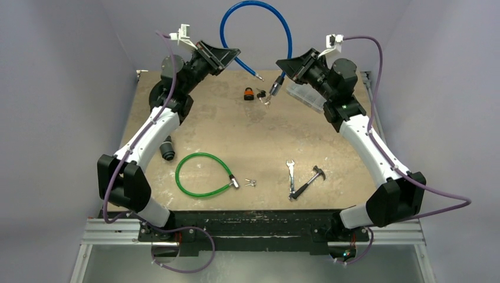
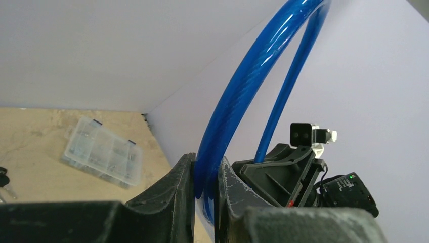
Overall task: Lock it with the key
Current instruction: Lock the lock.
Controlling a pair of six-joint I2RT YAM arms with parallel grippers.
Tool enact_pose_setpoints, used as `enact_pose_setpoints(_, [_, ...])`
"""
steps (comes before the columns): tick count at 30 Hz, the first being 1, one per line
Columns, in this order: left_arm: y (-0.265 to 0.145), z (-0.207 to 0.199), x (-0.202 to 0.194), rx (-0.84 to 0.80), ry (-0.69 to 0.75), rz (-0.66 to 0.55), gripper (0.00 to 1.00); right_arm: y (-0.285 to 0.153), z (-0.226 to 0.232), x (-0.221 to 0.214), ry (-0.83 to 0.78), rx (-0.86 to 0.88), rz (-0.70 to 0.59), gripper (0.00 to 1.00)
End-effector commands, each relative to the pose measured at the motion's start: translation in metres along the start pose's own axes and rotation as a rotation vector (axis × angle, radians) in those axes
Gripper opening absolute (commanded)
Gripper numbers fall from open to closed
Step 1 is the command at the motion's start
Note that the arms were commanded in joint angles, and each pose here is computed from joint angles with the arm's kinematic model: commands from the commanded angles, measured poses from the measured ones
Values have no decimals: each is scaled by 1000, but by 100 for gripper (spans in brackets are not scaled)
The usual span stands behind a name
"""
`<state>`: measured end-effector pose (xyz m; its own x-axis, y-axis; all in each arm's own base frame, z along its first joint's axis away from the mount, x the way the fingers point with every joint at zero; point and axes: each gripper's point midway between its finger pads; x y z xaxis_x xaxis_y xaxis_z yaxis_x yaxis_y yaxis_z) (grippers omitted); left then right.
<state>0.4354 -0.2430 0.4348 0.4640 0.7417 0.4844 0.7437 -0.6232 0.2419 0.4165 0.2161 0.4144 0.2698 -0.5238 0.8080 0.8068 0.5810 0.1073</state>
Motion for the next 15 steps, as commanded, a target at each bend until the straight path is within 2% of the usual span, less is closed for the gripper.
enact_pose_setpoints(1, [1, -66, 28, -177, -13, -85, 0, 0, 11, 27, 47, 12, -107, 0])
enact_pose_setpoints(15, [5, -82, 8, -226, -18, -43, 0, 7, 6, 26, 97, -15, -98, 0])
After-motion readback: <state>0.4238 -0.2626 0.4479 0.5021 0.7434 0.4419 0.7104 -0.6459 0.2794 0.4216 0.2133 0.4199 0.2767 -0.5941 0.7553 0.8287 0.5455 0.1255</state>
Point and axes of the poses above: each gripper's point midway between its finger pads, its own y axis out along the fingers, its own z axis along the line the jaws close on, x = y × z, and after that the axes turned 7 degrees about -y, right-handed
